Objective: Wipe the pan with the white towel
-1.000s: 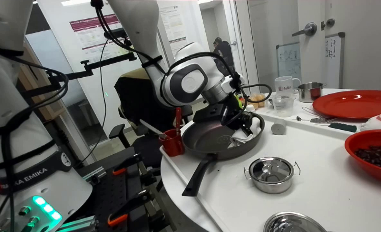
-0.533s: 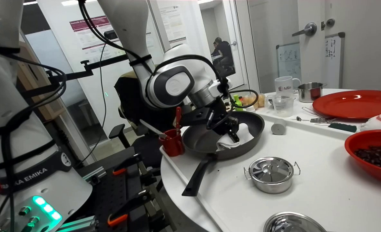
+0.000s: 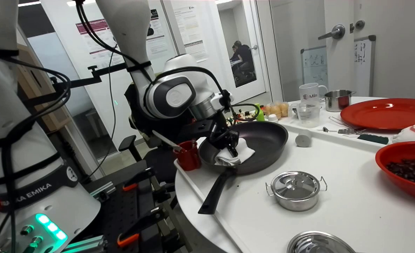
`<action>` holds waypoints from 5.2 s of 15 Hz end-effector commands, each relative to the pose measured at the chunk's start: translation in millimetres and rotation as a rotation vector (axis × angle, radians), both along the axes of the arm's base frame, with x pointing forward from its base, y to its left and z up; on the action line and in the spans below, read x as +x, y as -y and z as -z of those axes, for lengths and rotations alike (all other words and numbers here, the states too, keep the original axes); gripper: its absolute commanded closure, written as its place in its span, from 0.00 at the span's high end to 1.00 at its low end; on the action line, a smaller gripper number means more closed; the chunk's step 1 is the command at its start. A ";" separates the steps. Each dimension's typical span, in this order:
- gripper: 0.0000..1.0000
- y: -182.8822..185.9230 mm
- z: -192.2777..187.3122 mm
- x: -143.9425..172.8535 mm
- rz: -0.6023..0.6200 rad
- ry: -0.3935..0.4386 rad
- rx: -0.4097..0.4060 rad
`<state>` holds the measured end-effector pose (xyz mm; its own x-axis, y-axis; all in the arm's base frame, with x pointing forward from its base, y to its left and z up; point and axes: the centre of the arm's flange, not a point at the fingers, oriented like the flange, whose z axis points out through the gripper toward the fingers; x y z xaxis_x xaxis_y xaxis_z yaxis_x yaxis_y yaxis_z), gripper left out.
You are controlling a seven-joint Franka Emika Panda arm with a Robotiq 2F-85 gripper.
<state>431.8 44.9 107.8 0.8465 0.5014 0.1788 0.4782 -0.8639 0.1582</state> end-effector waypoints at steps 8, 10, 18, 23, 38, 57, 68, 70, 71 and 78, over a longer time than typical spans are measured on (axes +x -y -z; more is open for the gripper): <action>0.08 -44.5 13.0 0.3 -0.085 -0.055 -0.006; 0.08 -32.2 10.8 13.0 -0.048 -0.045 -0.013; 0.08 29.3 2.0 61.8 0.124 0.009 -0.041; 0.08 44.6 4.4 74.9 0.188 0.026 -0.045; 0.08 -41.1 11.1 109.8 0.127 0.053 -0.009; 0.08 -98.6 7.2 11.8 -0.175 -0.052 0.006; 0.08 -23.8 -5.3 -18.9 -0.062 -0.075 -0.017; 0.08 -9.5 -6.2 -13.6 -0.024 -0.065 -0.027; 0.08 -2.9 -6.5 -10.0 -0.005 -0.061 -0.030; 0.08 23.7 -9.2 3.2 0.072 -0.030 -0.053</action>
<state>431.9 28.0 115.4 0.8752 0.4705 0.1123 0.4487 -0.8765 0.1744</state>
